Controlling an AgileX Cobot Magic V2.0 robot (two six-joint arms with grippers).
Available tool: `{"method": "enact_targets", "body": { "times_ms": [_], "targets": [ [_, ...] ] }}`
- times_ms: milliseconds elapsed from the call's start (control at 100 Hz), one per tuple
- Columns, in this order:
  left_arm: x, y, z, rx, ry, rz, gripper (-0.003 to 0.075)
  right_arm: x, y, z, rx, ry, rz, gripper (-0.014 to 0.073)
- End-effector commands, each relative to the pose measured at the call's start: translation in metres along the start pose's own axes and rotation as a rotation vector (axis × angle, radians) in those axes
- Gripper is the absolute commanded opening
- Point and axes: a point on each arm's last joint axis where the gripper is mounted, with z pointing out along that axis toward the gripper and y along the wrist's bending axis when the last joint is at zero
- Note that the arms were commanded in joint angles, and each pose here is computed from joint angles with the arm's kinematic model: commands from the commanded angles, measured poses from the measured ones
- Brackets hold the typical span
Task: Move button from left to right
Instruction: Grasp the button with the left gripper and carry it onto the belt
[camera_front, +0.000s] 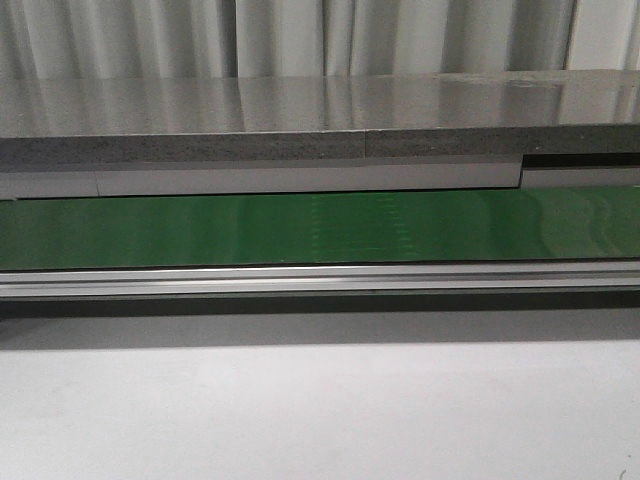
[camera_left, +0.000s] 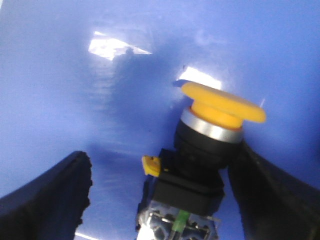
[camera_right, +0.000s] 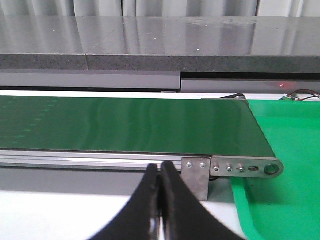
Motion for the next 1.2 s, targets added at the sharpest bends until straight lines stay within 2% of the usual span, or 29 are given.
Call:
{"method": "enact_targets", "body": {
  "times_ms": [0,190,260,360,570,690,990,1190],
  "targets": [
    [-0.008,-0.001,-0.018,0.007,-0.056,-0.01,0.0447,-0.013,0.0,-0.003,-0.005,-0.116,-0.004,-0.0067],
    [-0.009,-0.001,-0.019,0.013,-0.056,-0.016,0.0161,-0.013,0.0,-0.003,-0.005,-0.116,-0.004,-0.0067],
    [-0.01,-0.002,-0.022,0.017,-0.052,-0.019,0.0095,-0.013,0.0,-0.003,-0.005,-0.116,-0.004,-0.0067],
    [-0.017,-0.002,-0.035,0.021,-0.055,-0.018,0.0044,-0.013,0.0,-0.003,-0.005,-0.116,-0.004,-0.0067],
    [-0.035,-0.009,-0.086,0.074,-0.149,-0.045,0.0021,-0.013,0.0,-0.003,-0.005,-0.116,-0.004,-0.0067],
    [-0.038,-0.022,-0.11,0.122,-0.19,-0.017,0.0022,-0.013,0.0,-0.003,-0.005,-0.116,-0.004,-0.0067],
    [-0.031,-0.078,-0.113,0.186,-0.167,0.143,0.0022,-0.013,0.0,-0.003,-0.005,-0.116,-0.004,-0.0067],
    [-0.025,-0.102,-0.113,0.203,-0.16,0.208,0.0059,-0.013,0.0,-0.003,-0.005,-0.116,-0.004,-0.0067]
  ]
}}
